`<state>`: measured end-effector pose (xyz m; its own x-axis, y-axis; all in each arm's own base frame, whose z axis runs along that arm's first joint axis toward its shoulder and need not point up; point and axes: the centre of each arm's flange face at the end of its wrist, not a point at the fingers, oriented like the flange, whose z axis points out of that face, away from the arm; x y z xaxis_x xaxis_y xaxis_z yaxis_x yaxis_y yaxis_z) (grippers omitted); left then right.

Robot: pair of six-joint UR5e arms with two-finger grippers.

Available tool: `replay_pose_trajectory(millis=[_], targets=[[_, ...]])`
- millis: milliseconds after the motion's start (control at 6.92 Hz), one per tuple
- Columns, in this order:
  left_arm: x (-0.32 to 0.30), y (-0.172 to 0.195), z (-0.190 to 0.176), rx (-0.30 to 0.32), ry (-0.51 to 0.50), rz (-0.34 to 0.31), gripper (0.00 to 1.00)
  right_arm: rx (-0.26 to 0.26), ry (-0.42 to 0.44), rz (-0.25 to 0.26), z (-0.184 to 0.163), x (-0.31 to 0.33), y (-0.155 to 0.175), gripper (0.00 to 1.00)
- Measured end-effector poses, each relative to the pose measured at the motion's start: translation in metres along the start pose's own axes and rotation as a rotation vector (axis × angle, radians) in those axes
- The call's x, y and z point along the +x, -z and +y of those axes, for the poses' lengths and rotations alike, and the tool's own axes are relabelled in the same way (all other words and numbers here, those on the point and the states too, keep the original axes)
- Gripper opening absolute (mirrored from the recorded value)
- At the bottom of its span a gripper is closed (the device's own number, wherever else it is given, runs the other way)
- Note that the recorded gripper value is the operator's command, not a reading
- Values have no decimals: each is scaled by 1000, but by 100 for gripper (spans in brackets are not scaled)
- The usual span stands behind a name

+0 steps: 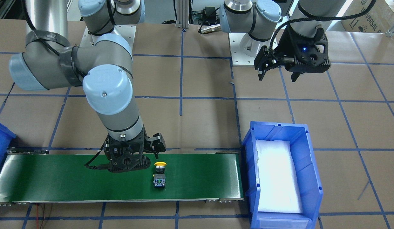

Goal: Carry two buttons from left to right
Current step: 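Lower the right gripper onto the yellow button on the conveyor and grasp it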

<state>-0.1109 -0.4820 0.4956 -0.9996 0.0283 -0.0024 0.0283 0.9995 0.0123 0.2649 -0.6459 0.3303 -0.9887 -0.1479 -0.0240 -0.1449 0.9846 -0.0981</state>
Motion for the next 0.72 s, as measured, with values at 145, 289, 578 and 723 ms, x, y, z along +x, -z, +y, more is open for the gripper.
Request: replay_pose_trajectory(millis=[145, 289, 578, 723], targets=[[0, 0, 0, -1, -1, 1, 100, 4, -10, -1, -5, -1, -13, 100], [0, 0, 0, -1, -2, 2, 100, 3, -18, -2, -8, -1, -24, 100], [0, 0, 0, -1, -2, 3, 100, 0, -26, 0, -11, -1, -37, 100], [0, 0, 0, -1, -2, 2, 100, 1, -29, 0, -13, -1, -44, 100]])
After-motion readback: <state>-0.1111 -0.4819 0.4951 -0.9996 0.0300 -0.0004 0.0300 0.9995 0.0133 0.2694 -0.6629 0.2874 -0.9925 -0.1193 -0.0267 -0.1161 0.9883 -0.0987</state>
